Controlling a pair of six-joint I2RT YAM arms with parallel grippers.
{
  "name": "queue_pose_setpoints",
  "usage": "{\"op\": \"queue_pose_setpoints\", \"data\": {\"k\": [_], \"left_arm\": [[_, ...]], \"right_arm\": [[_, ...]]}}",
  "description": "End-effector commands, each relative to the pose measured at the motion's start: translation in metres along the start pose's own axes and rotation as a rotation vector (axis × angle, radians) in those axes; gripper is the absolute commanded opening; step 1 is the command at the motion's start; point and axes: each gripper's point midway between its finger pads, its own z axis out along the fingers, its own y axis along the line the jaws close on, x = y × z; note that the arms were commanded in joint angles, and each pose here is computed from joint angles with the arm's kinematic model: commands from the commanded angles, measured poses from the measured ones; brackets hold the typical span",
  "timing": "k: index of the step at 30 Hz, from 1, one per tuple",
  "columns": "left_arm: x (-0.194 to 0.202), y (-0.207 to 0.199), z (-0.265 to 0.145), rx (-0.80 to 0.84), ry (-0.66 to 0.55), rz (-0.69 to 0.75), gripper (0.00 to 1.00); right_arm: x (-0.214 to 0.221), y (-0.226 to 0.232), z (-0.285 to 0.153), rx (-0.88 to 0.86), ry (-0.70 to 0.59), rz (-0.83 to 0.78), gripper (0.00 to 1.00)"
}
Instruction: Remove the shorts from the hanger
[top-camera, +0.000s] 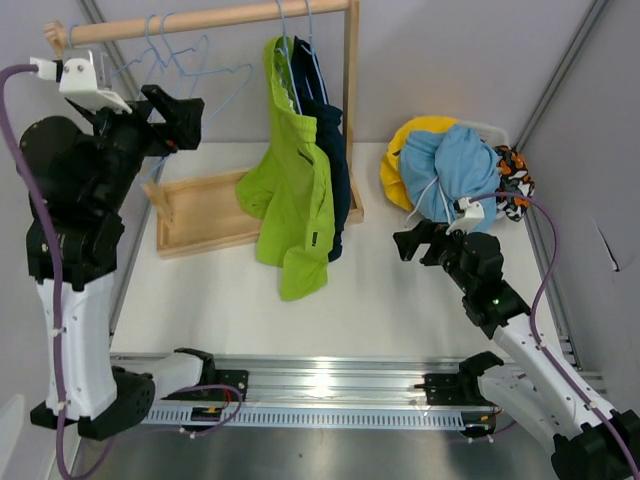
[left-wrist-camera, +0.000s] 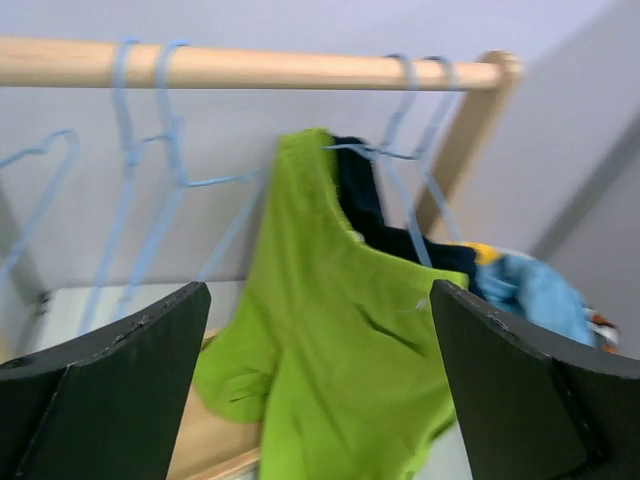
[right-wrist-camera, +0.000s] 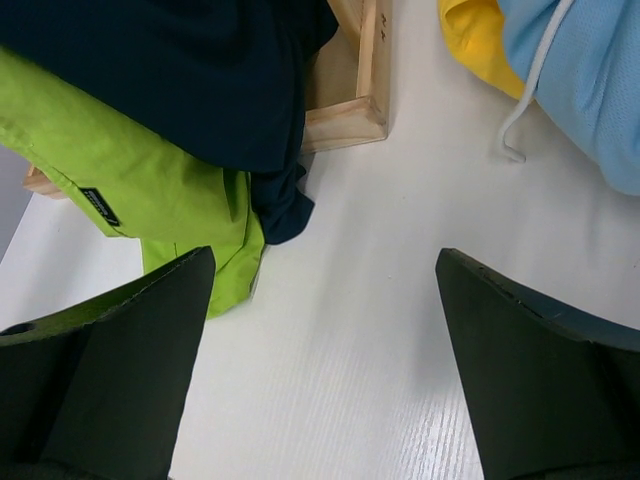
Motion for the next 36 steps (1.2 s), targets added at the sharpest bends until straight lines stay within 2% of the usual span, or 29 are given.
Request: {"op": "queue_pose_setpoints", "data": {"k": [1,6,13,17,29,35,36], "left_arm": [[0.026,-0.044,0.021,0.223,0.05,-0.083,0.97],[0.067,-0.073,0.071,0.269,0.135,-0.111,0.94],[0.075,-0.087,0.133,0.214,0.112,-0.137,0.93],[0.071,-0.098,0.153,0.212,0.104,-0.157,0.93],[0.088,-0.108,0.177,0.191,0.104,-0.177,0.92],[0.104,-0.107,0.188,0.167,0.134,-0.172,0.89],[0.105,-0.107,0.19,0.161,0.136,-0.173,0.86]], "right_arm": [[-0.003,0.001,-0.005,0.004,-0.012,-0.002,1.0],[-0.002,0.005,-0.012,-0.006,-0.014,-0.005,0.99],[0.001,-0.006,-0.023,0.041,-0.011,-0.043,0.99],[0.002,-0.005,-0.026,0.033,-0.013,-0.042,0.99],[0.003,-0.004,-0.023,0.024,-0.005,-0.046,0.99],[0.002,-0.004,-0.022,0.025,-0.009,-0.046,0.99],[0.002,-0.003,-0.022,0.02,-0.008,-0.046,0.99]]}}
